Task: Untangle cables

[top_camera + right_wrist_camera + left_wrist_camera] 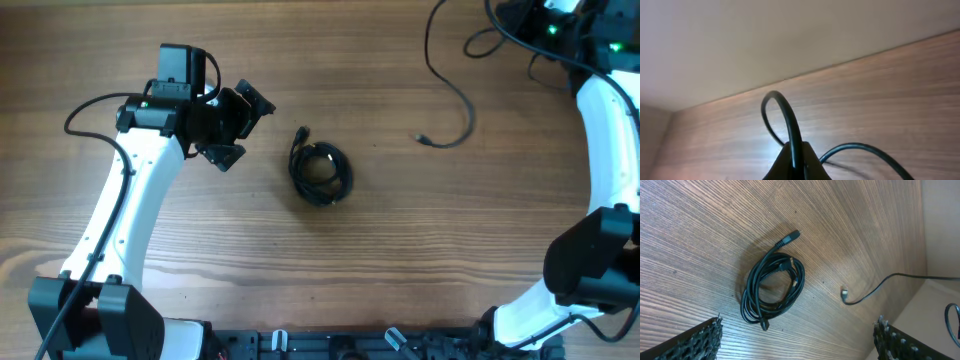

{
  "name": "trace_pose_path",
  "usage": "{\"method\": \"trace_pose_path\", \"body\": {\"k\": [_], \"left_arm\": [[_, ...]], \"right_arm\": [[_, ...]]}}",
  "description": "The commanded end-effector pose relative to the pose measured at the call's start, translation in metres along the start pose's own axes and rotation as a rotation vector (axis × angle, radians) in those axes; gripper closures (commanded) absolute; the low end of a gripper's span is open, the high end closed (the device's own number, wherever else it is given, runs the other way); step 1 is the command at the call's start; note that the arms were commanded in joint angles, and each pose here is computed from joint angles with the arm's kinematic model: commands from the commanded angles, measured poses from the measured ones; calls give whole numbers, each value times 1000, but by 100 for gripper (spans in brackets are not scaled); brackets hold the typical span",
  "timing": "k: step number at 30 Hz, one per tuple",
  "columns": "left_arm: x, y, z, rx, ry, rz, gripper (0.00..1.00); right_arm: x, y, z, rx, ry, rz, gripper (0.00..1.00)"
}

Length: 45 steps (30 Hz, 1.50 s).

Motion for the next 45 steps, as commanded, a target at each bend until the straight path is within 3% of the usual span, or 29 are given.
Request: {"method": "trace_pose_path", "body": {"k": [1, 4, 5, 6, 7, 9, 11, 14, 17, 19, 20, 23, 31, 35, 37, 39, 42, 43, 45], "left_arm": [[-1, 1, -2, -18, -2, 26, 1], [-1, 1, -2, -18, -2, 26, 2], [-1, 1, -2, -18, -2, 26, 1], [-1, 1, -2, -19, -4, 26, 1], [-2, 1, -2, -21, -7, 28, 1], [-2, 2, -2, -21, -8, 28, 1], [-1, 1, -2, -19, -4, 27, 1], [-1, 1, -2, -18, -2, 26, 1], [0, 0, -2, -15, 5, 22, 1], [1, 0, -2, -15, 5, 23, 1], [1, 0, -2, -15, 5, 22, 1], [1, 0, -2, -15, 5, 22, 1], [0, 0, -2, -15, 4, 23, 1], [1, 0, -2, -15, 5, 23, 1], [1, 0, -2, -16, 5, 22, 1], [1, 0, -2, -15, 5, 23, 1], [0, 0, -2, -16, 5, 23, 1], [1, 0, -2, -15, 5, 22, 1], [0, 0, -2, -16, 5, 23, 1]], "right_arm": [[-29, 31, -10, -139, -244, -42, 96], [-97, 54, -29, -260, -704, -140, 95], [-121, 54, -38, -257, -824, -156, 68], [-135, 48, -37, -220, -848, -188, 19], [-148, 36, -37, -145, -879, -207, 1], [-178, 4, -42, -16, -989, -135, 0], [-189, -23, -38, 88, -975, -80, 0], [-169, -43, -15, 170, -737, -59, 0], [-131, -56, 8, 185, -415, 78, 0], [-117, -61, 16, 201, -319, 109, 0], [-118, -64, 19, 211, -328, 107, 0], [-159, -84, 21, 241, -600, 170, 0], [-216, -82, 47, 127, -676, 93, 1], [-250, -106, 45, 124, -716, 249, 0], [-265, -123, 42, 111, -743, 414, 1], [-264, -121, 56, 83, -630, 413, 1], [-264, -120, 69, 35, -571, 460, 11], [-266, -119, 72, 12, -566, 488, 21], [-267, -117, 75, -13, -553, 488, 53]]}}
Point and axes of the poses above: each gripper's point midway between its finger pads, its own z axis out along the fingers, its own x axis along the line the jaws close on, y = z × x, the point moved 4 cm from there along -z, back along the fingers, and after that the axes turned 12 degrees about -z, right-handed, at the moved point
